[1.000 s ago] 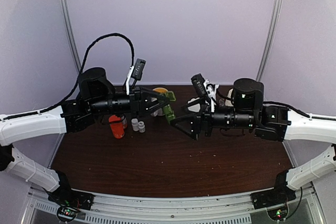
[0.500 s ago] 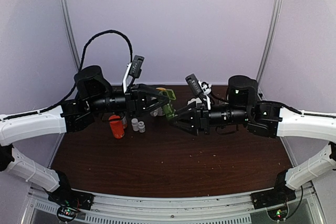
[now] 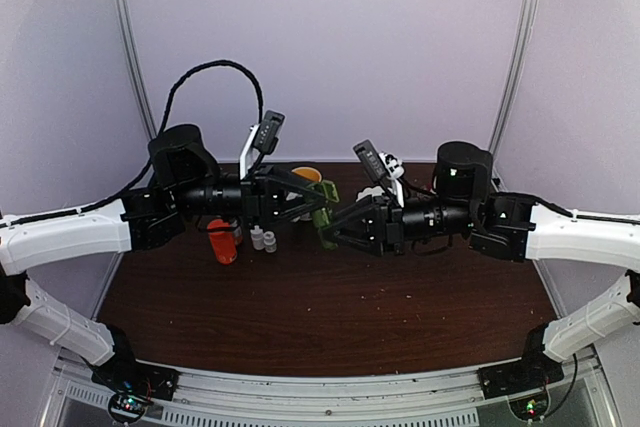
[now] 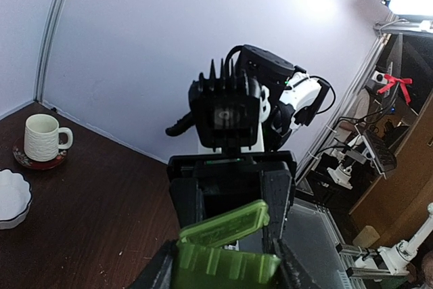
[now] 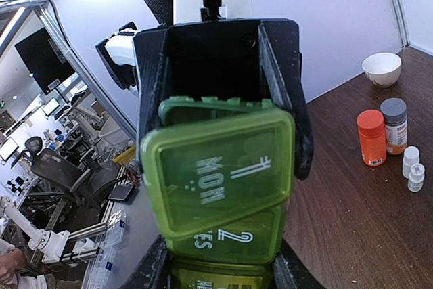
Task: Sort the pills into containers
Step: Pass from the left arm to the right
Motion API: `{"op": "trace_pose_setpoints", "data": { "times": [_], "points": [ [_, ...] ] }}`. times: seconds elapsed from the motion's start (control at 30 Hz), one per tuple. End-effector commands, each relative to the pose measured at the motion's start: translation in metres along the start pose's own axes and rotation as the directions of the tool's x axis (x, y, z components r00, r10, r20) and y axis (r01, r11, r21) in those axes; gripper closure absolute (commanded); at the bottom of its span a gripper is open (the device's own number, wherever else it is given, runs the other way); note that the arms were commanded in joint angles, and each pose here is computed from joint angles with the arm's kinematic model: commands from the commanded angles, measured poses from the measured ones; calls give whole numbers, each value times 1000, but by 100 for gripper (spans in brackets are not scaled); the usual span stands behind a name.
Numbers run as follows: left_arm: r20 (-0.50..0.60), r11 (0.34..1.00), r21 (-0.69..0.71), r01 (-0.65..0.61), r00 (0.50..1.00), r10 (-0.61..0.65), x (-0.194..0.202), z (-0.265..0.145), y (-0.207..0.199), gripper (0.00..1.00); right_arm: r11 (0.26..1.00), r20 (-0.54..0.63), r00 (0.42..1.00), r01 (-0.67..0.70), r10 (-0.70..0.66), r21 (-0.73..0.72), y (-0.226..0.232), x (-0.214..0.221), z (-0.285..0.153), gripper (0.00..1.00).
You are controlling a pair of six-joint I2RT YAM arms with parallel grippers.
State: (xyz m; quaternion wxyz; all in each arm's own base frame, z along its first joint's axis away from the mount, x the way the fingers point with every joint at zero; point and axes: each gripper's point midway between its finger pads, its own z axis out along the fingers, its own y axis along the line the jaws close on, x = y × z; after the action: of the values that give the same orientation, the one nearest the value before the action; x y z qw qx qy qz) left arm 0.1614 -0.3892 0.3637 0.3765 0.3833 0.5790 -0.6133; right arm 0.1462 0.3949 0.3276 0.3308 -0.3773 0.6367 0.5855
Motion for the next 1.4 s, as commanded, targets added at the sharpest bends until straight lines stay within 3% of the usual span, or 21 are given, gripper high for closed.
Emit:
{"op": "trace_pose_setpoints", "data": {
  "times": [0.0,0.47,0.63,0.77,0.93,1.03,1.23,1.37],
  "points": [
    [24,996,65,-58,998,57,-15,1,-16,79,996,13,1000,21,-20,-88,16,-6,-1,63],
    [107,975,176,-137,987,119,-27,-4,-31,79,961,121,993,22,13,-276,51,-24,-17,64],
    [119,973,173,-154,984,135,-27,-5,-31,79,950,168,985,14,41,-313,54,-31,-27,72],
    [124,976,160,-148,984,129,-29,-6,-27,79,950,170,984,4,52,-313,52,-31,-28,67],
    [86,991,93,-92,993,84,-29,-2,-12,79,984,113,994,27,-7,-175,33,-21,-23,31],
    [65,995,61,-81,995,77,-29,-1,-6,79,992,72,997,39,-31,-120,25,-15,-22,22],
    [52,995,63,-73,996,69,-28,2,-6,78,998,-8,999,41,-42,-49,15,-4,-14,23],
    [50,995,65,-69,997,66,-28,3,-5,78,999,-30,999,40,-41,-33,12,-3,-6,33]
  ]
}}
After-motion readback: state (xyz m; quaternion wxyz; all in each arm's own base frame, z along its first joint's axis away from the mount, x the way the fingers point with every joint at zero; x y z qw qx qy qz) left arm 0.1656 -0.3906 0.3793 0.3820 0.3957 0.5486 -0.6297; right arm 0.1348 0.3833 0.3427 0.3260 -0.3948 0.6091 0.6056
